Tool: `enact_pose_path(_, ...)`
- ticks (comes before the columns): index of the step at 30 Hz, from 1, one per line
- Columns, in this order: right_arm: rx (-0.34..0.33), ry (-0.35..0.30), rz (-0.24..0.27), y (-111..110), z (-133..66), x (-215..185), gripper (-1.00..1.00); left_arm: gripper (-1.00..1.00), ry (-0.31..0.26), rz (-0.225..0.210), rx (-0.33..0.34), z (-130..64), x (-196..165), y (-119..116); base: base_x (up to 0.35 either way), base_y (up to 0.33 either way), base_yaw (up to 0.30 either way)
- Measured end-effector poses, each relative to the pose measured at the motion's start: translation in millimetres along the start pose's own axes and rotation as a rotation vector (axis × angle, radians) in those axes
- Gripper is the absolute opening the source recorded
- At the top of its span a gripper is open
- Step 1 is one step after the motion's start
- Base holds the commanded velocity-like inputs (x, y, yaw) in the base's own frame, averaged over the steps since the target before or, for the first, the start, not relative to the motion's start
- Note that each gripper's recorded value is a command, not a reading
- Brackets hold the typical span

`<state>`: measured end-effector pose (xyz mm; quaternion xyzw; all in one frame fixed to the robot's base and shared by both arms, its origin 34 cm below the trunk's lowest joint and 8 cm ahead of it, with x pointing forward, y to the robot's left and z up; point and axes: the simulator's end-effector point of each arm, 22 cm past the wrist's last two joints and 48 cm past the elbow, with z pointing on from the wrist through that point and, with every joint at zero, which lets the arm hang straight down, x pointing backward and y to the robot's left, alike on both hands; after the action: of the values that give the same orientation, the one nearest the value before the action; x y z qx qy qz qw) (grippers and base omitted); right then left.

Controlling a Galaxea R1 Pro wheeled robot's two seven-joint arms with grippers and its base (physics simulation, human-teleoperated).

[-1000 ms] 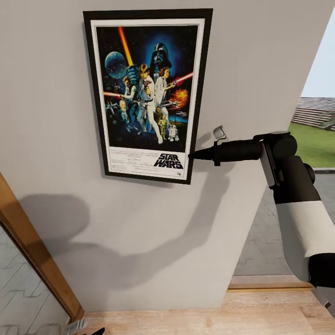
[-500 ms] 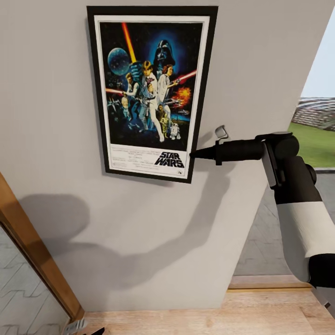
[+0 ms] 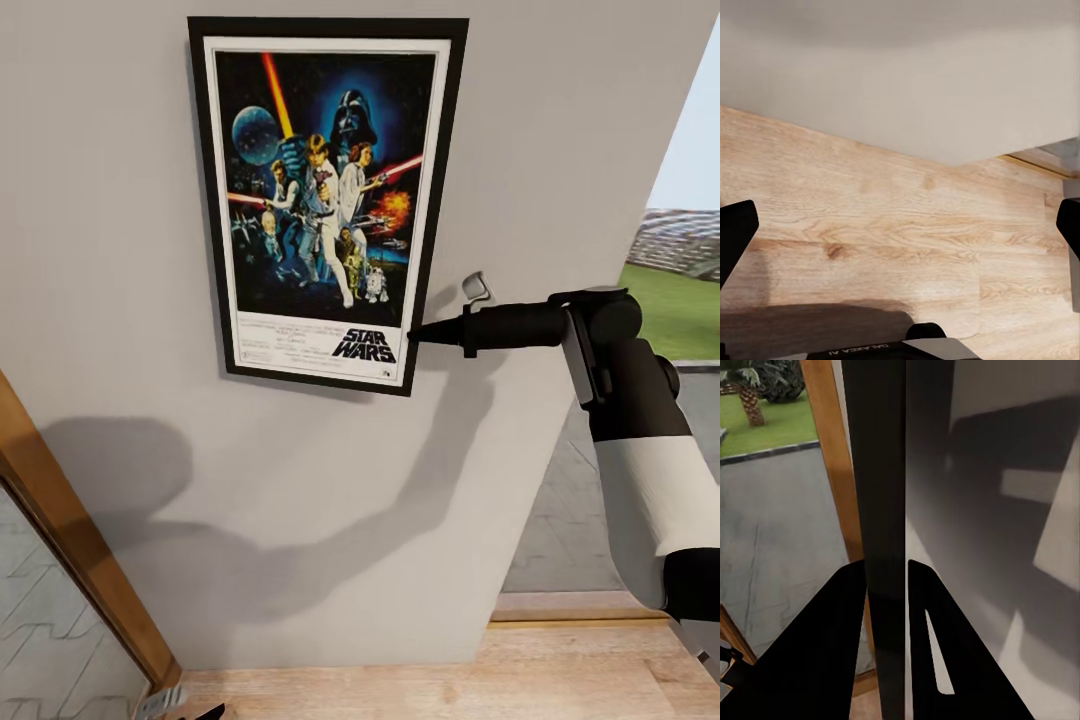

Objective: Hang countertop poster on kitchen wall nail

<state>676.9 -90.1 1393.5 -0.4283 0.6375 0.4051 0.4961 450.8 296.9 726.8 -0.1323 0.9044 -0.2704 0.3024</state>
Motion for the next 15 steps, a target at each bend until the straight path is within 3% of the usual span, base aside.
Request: enact_pose_path(15, -0.003, 0.000, -0.010, 0.3, 1.1, 5.4, -1.00, 1.00, 0.000, 0.000, 0.001, 0.0, 0.0, -0.2, 0.000, 0.000, 0.000)
